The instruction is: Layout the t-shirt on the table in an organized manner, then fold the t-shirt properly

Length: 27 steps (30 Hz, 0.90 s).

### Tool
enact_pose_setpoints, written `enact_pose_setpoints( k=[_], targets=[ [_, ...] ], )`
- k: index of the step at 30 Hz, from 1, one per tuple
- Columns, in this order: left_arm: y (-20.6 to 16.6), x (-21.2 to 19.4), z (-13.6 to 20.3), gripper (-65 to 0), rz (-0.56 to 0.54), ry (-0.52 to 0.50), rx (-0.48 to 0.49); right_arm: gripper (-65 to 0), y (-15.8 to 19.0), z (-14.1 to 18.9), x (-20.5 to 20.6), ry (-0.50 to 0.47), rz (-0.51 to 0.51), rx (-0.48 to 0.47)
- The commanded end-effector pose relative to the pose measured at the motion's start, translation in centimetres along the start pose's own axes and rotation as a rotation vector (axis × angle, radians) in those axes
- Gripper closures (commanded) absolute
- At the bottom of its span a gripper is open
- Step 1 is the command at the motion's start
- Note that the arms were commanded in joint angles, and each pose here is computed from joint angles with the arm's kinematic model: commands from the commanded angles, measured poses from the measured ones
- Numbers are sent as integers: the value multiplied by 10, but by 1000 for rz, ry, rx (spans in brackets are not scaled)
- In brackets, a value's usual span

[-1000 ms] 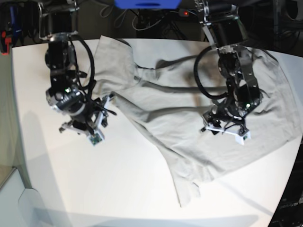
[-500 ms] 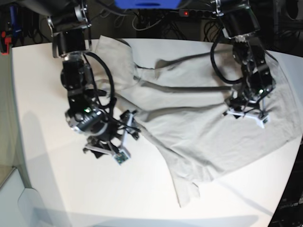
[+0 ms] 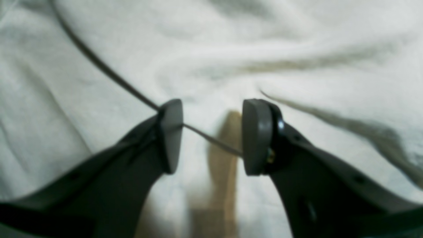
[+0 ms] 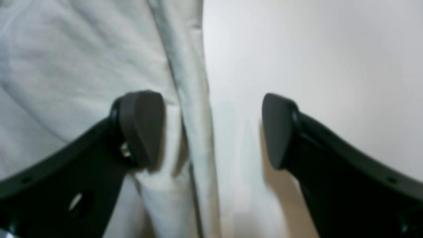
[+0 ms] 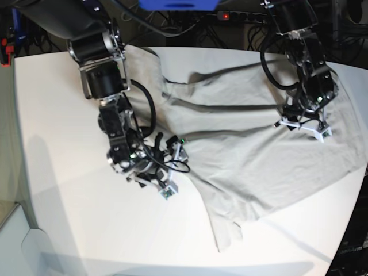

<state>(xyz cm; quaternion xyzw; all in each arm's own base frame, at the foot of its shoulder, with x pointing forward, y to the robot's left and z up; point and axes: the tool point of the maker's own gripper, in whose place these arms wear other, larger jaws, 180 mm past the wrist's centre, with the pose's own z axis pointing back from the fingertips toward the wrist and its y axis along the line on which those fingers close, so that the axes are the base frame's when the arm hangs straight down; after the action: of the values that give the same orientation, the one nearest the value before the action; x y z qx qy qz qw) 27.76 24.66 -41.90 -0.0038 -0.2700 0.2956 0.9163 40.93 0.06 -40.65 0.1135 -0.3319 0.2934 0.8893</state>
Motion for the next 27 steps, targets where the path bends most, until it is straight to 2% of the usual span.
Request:
enact_pose_setpoints(
  k=[1,4,7,12,13,18,20,27],
  targets=[
    [1,9,4,-283,1,-32,2,-466,-4,3,22,-61,5,-5],
    [1,6,3,-283,2,-26,3,-413,0,-1,18,-63,2,7],
    [0,2,2,-283,6,-17,1,-318,1,-8,7,-28,-10,18],
    [1,0,1,-283,5,-13,2,-29,2,-9,7,-27,-11,20],
    [-1,0,1,-283,1,-12,0,0,6,-9,12,-35,-8,26],
    [-2,-1,1,-283,-1,-9,-3,0,15,-4,37,-80,39,29],
    [-3,0,1,-283,-1,-10,-4,0,38,2,43,-102,124,48],
    [-1,2,1,-283,-5,-12,0,0,131,59,68,-303,440,136]
  ],
)
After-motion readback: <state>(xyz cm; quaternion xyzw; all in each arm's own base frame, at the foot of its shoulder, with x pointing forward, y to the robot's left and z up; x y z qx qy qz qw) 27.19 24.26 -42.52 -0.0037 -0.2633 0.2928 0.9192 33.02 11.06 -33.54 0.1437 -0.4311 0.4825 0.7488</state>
